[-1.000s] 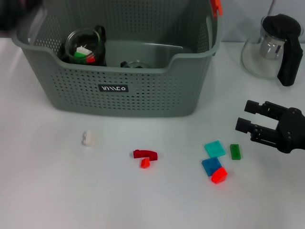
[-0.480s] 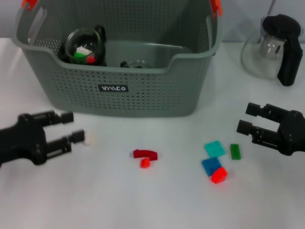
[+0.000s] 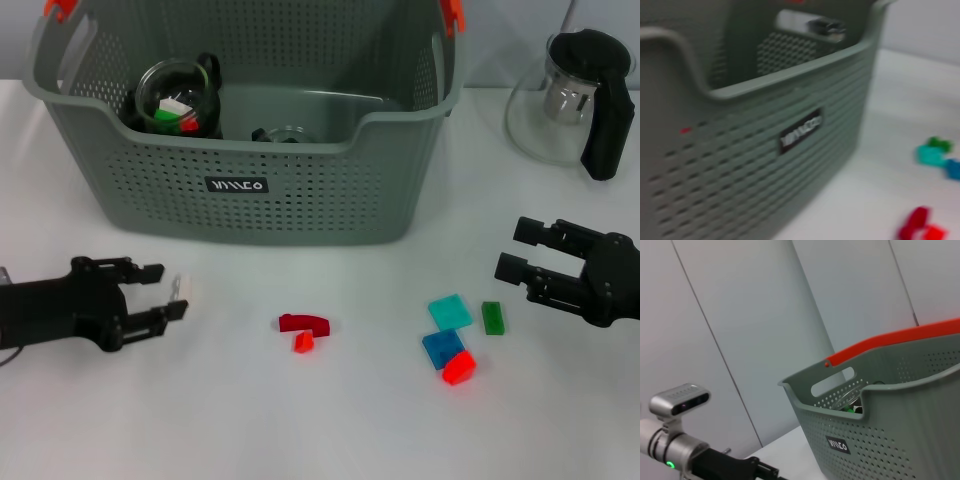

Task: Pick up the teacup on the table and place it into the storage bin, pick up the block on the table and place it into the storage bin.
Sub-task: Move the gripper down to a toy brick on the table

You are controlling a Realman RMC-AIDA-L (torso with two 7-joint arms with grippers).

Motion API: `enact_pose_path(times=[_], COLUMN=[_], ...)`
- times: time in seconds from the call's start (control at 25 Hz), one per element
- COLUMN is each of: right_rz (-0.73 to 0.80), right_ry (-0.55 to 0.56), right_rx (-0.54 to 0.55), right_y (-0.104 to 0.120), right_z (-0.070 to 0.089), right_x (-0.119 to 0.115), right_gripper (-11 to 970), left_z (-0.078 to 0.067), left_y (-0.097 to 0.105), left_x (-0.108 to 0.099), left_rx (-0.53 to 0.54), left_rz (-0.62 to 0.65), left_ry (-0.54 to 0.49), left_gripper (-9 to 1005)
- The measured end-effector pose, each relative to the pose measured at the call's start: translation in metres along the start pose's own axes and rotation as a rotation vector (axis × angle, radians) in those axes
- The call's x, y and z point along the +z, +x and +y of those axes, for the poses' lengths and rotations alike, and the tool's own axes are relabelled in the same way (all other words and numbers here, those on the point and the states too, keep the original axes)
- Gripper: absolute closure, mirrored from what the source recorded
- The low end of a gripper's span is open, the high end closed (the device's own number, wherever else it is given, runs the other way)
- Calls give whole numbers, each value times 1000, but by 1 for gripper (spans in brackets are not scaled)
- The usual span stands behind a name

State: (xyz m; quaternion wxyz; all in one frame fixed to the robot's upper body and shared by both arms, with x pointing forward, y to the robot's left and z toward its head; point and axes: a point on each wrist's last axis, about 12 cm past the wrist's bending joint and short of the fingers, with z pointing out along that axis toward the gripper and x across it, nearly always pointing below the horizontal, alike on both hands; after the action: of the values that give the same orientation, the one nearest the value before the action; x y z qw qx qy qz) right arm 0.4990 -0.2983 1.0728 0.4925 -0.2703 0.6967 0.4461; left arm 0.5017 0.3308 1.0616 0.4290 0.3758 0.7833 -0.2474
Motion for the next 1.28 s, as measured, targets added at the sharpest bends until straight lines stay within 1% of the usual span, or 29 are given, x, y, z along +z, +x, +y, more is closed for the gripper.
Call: enact_pose_path(times=[0.16,0.32,0.64,0.88,1.12,1.28], right_rz=[-1,-1,0,0,1,1], right_ry=[0,-1,0,-1,3,0], right_rx=[1,1,3,5,4,1], right_y=[0,0,0,0,-1,-2], right_z=[0,0,0,0,-1,-1], right_x=[-1,0,1,1,1,2], right_gripper=[199,199,199,199,199,199], left_z=[5,4,10,11,9,7], left_y=[6,11,16,16,16,15], left_x=[5,13,25,29,32,39], left_rx=[36,82,73,72,78,77], left_rz=[26,41,66,75,76,76], left_ry=[-82,-112,-163,-175,-152,-133], left_gripper=[428,429,429,428,427,427])
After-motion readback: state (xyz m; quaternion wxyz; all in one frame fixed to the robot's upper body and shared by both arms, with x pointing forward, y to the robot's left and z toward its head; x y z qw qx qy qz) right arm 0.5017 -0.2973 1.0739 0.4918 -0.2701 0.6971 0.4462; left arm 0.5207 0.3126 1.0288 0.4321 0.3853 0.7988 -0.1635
